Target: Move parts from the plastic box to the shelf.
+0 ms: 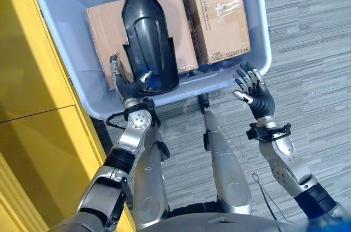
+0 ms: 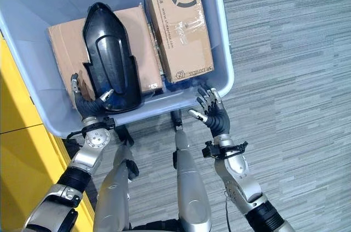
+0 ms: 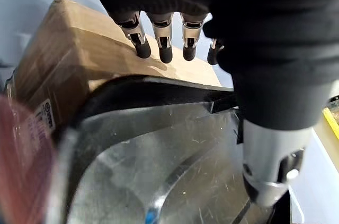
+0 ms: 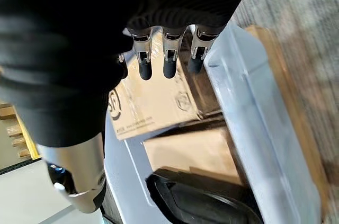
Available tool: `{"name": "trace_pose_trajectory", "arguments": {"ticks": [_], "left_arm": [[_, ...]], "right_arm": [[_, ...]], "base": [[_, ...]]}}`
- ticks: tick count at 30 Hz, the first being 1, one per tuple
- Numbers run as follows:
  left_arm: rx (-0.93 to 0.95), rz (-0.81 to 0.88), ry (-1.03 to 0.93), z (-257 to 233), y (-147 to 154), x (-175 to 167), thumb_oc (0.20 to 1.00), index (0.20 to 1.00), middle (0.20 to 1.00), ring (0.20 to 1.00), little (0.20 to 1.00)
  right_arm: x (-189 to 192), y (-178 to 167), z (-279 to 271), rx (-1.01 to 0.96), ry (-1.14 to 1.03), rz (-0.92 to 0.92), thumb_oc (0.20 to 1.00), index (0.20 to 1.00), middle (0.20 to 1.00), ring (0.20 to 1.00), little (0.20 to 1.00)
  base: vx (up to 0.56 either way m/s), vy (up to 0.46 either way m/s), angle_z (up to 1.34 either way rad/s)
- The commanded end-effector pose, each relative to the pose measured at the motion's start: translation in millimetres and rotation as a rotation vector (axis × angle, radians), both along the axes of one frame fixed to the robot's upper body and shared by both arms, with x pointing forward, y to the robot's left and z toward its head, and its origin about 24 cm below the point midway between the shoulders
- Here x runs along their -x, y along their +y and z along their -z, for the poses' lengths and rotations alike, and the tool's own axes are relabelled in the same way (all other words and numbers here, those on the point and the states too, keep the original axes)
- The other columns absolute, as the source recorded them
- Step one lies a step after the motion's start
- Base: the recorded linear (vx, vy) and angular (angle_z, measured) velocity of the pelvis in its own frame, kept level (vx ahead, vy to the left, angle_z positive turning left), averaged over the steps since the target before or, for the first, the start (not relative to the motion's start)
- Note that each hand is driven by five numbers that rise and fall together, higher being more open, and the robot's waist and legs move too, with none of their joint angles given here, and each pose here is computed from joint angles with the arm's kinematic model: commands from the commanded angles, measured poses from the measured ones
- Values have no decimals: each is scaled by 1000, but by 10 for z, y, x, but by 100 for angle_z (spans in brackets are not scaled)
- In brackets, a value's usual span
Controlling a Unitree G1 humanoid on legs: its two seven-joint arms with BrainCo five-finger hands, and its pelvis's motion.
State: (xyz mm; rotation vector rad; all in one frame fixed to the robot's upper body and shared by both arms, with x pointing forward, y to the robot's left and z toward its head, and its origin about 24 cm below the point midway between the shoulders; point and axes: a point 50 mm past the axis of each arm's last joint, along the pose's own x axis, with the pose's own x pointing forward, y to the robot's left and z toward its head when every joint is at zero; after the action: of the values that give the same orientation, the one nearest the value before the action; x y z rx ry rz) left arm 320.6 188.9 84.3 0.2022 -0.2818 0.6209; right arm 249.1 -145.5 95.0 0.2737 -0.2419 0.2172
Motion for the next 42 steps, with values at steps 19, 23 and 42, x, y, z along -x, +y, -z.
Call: {"name": "trace_pose_trajectory", "arguments": {"ticks": [19, 23, 42], "left_arm": [[27, -92, 207, 275, 107, -137, 200, 200, 200, 200, 200], [28, -73, 136, 144, 128, -108, 200, 200, 200, 200, 200], [0, 96, -194, -466, 396, 264, 200, 200, 200, 200, 200]], "right_arm": [[43, -149, -175, -20, -95, 56, 1000, 1000, 1000, 1000, 1000], [30, -166, -146, -32, -74, 66, 1000, 1000, 1000, 1000, 1000], [0, -218, -57, 7, -19, 47, 1000, 1000, 1000, 1000, 1000]], "base": [[4, 1, -1], [3, 16, 1], [12, 24, 5]]}}
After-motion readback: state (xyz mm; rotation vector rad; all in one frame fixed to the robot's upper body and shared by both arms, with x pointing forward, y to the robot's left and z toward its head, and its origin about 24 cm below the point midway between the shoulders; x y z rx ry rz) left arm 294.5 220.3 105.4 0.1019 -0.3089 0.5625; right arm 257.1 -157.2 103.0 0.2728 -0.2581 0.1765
